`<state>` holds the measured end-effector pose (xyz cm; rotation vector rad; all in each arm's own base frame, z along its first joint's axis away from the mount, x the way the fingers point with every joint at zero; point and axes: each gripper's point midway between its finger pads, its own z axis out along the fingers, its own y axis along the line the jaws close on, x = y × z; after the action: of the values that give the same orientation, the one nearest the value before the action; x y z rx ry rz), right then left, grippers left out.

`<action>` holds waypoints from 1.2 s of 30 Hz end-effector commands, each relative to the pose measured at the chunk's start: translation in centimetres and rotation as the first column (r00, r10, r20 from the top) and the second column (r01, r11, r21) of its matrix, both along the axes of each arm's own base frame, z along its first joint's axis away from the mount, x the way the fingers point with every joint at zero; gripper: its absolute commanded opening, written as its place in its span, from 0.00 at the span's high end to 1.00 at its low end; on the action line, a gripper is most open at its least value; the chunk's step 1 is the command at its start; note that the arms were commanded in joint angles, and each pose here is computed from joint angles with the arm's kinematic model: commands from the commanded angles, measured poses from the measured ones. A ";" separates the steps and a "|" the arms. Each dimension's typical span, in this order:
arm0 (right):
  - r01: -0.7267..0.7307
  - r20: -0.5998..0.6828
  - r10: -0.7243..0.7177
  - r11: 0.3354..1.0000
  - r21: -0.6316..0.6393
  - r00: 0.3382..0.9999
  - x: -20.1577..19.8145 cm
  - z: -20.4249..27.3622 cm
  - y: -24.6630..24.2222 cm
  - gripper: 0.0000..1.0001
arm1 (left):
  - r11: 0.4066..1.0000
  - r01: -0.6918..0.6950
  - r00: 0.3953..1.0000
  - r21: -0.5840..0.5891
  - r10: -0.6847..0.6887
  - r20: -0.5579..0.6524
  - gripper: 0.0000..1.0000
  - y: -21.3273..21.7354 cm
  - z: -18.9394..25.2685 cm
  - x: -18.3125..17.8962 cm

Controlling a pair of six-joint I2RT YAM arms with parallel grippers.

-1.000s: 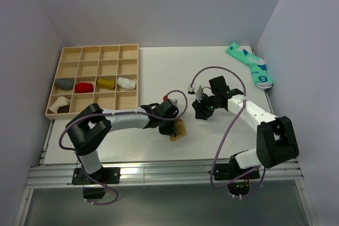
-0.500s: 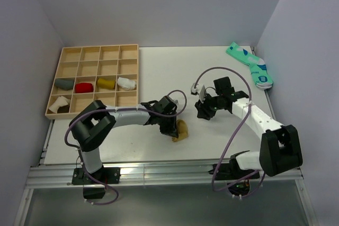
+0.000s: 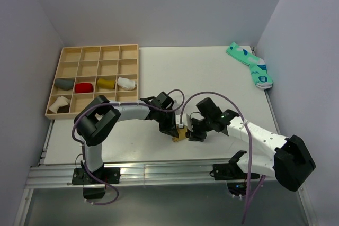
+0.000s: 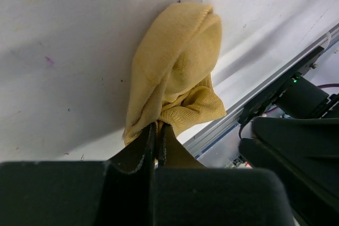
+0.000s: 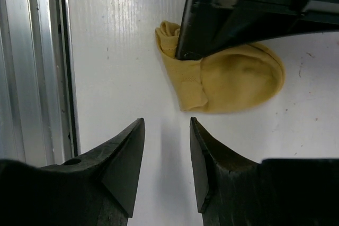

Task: Roll the socks
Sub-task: Roll the sock at the center of the board.

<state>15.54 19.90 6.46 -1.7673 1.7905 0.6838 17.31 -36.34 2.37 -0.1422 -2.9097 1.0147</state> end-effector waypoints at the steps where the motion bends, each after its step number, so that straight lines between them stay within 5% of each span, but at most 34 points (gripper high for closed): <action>1: -0.031 0.110 0.029 0.999 0.014 0.993 1.0 0.4 1.0 0.53 | 0.998 0.011 0.998 0.054 -0.008 -0.056 1.00 0.9 -1.5 -0.6; 24: -0.064 0.229 0.089 0.991 -0.115 0.969 1.0 -3.4 4.0 0.57 | 1.000 0.009 0.996 -0.001 -0.009 -0.083 1.00 1.2 -1.6 -0.1; 36: -0.008 0.193 0.043 0.985 -0.175 0.980 1.4 -4.8 3.4 0.76 | 0.993 -0.063 0.994 -0.096 0.053 -0.096 0.87 0.8 -0.2 0.1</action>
<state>16.64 23.50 2.08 -1.9091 1.6925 0.3864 17.48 -36.05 2.25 -0.0533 -2.7790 1.1462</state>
